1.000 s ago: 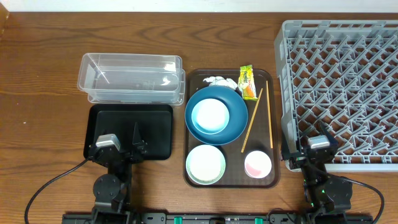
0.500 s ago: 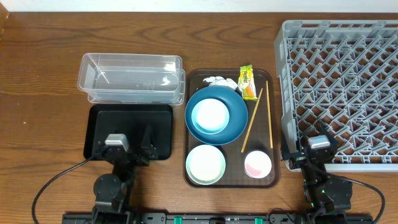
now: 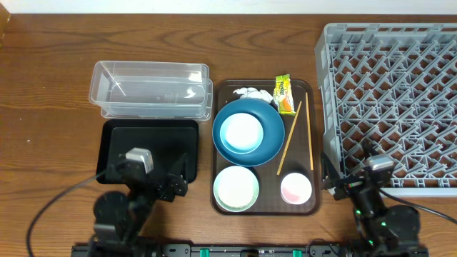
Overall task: Sort waste into correct bins and load items into the dishwasher rack
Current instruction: 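Reach the left gripper to the pink cup and grasp it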
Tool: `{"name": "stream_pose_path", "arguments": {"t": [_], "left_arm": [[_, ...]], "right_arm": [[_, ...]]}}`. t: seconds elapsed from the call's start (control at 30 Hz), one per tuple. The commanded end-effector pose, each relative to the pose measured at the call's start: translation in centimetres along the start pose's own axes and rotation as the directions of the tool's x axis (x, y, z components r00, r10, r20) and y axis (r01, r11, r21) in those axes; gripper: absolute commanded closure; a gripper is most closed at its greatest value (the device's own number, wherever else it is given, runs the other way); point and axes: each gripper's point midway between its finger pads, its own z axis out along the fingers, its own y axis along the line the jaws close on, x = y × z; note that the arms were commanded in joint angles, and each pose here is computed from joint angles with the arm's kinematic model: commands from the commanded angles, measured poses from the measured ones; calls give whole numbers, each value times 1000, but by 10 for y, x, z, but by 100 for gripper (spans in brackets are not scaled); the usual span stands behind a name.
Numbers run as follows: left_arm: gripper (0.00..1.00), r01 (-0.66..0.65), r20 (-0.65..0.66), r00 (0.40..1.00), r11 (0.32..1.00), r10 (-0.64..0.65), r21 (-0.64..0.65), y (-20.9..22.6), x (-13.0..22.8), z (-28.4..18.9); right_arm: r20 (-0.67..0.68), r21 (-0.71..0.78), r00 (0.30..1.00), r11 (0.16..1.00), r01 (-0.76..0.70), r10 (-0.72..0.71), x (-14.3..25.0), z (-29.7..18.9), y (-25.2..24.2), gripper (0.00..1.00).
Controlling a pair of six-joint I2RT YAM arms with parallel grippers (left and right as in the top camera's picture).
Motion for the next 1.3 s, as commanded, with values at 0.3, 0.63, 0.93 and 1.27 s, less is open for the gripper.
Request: {"name": "stream_pose_path", "arguments": {"t": [0.3,0.63,0.93,1.27], "left_arm": [[2,165,-439,891,983,-115,78,-69,-84,5],[2,256,-681,729,949,-67,181,-113,-41,16],[6,-199,-738,596,949,315,244,-155,43,40],[17,-149,-804,450,921,388,361,-222,147,81]], "right_arm": [[-478,53,869,991,-120,131,-13,7,9,1],[-618,16,765,976,-219,182,5,25,22,1],[-471,424,728,852,-307,498,6,23,-35,1],[-474,492,685,812,-314,553,16,11,-45,1]]}}
